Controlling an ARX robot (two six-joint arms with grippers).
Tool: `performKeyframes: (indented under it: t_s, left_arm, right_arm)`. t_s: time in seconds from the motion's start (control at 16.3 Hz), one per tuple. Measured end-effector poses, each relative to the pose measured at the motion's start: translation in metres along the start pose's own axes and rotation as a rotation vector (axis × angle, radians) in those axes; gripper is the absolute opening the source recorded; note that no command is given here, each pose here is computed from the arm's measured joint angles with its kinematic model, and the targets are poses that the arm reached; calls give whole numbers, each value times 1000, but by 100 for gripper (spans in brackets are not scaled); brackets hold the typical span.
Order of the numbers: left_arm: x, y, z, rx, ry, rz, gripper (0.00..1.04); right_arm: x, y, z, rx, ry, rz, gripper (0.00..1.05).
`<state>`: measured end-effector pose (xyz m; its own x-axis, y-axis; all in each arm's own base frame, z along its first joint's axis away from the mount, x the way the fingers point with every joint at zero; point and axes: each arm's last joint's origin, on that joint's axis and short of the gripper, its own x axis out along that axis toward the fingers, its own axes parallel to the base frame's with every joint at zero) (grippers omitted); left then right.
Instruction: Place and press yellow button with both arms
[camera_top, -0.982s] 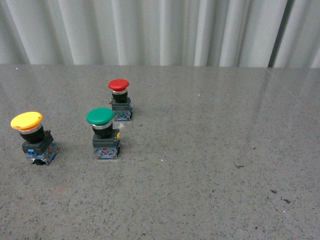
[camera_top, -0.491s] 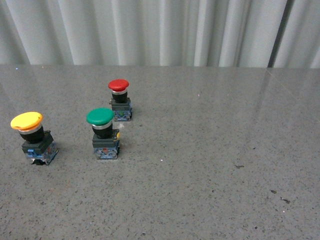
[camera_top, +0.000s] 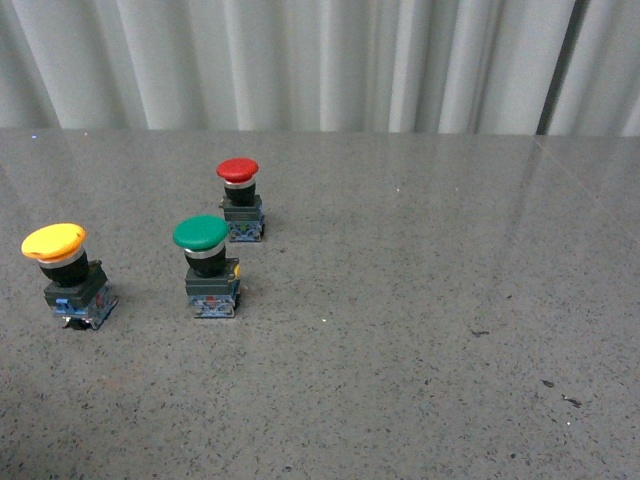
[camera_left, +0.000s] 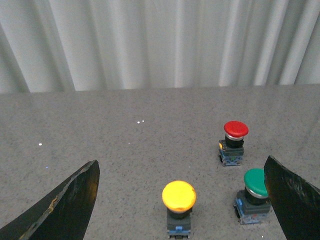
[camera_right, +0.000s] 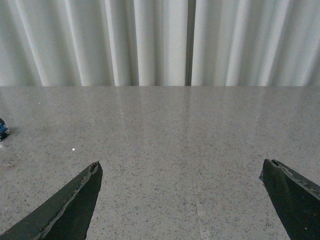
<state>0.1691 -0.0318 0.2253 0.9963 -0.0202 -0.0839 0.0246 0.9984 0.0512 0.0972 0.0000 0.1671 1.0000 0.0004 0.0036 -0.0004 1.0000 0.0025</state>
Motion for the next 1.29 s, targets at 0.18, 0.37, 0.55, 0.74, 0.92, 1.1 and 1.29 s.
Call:
performKeyframes:
  t_s: [0.18,0.37,0.55,0.74,0.92,1.1,1.29]
  left_arm:
    - [51,-5,4,19,118,-2,98]
    - [87,1,-16,4,268,22,98]
    - [98,0,-37,-7,357,9,98]
    - [106,-2,-54,-14,418,3,98]
    - [106,-2,-55,-18,415,-7,86]
    - [106,-2,-56,-17,427,-11,54]
    - [101,-1,-50,-15,432,-4,35]
  right_arm:
    - [0,0,0,0,0,0,98]
    - [0,0,0,0,0,0,98]
    - [0,0,0,0,0,0,98]
    - [0,0,0,0,0,0,98]
    - [0,0,0,0,0,0,98]
    - [0,0,0,0,0,0,98]
    - [0,0,0,0,0,0,98]
